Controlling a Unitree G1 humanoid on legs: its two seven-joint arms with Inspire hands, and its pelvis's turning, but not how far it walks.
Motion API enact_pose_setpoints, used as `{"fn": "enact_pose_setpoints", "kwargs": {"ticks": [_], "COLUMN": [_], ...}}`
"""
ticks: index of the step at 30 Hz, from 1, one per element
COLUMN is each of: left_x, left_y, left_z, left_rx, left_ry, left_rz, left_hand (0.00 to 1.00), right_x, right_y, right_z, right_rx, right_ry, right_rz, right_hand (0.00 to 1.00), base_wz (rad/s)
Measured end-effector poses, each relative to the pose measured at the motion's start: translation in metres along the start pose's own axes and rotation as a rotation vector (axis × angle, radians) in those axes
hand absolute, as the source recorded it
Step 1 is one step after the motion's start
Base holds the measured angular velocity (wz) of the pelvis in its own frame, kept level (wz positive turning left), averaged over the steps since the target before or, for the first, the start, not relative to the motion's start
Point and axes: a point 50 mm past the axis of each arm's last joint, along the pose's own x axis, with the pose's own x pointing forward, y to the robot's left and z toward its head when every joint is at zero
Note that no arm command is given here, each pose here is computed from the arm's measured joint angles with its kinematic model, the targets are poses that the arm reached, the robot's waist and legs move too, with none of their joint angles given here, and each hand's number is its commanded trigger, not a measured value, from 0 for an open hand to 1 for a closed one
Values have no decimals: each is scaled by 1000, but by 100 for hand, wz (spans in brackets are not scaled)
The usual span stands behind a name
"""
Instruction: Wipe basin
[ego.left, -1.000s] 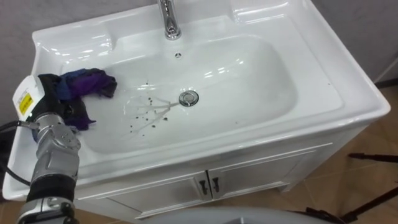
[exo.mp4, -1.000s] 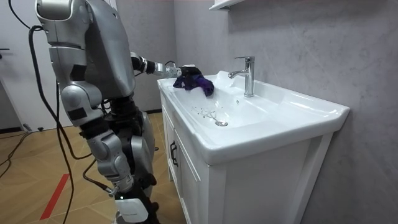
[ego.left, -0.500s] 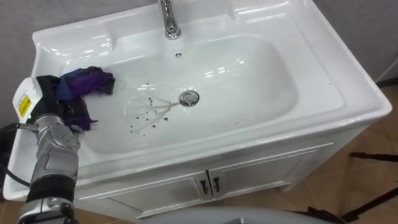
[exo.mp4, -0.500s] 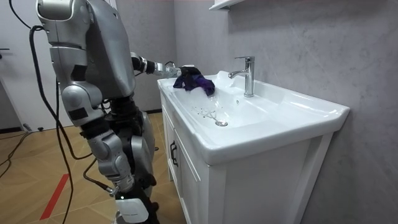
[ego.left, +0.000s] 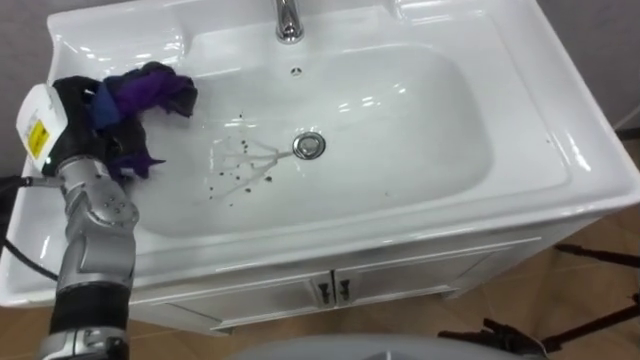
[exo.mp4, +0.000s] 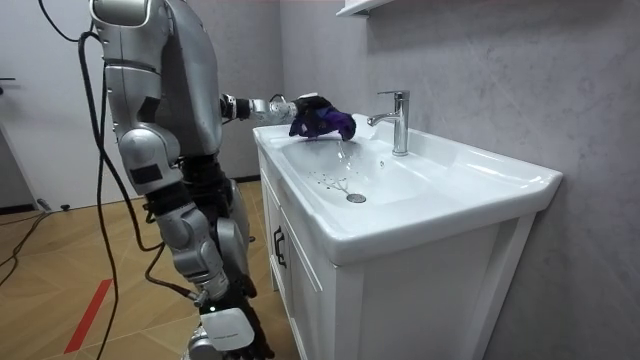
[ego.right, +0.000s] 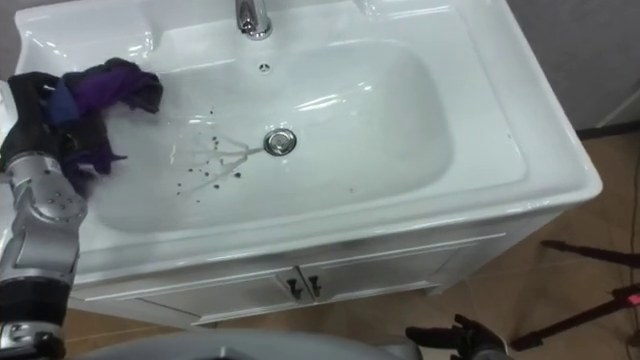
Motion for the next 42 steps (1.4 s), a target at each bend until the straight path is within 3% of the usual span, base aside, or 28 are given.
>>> {"fn": "enact_pose_setpoints", "kwargs": {"ticks": [10,17,23,31,42], "left_x": [-1,-3,-14,-33,-38], "left_y": [15,13,-6,-34,-44], "left_z": [36,36,24,-8,-25], "left_rx": [-70,-64,-8,161,196], "left_ry": [-142,-143,-118,-56,6], "left_rz": [86,83,-13,-186,-268], "left_hand": [100,100,100,100,100], "right_x": [0,0,0,0,0], "right_y": [-1,0,2,3,2], "right_z": [-3,-5,-3,-4,-3], "right_rx": [5,24,1,-2,-6], "right_ry": [6,10,6,8,7], "right_rz": [-4,-2,12,20,28], "right_hand": [0,0,0,0,0], "base_wz": [0,-2,-1,0,0]}}
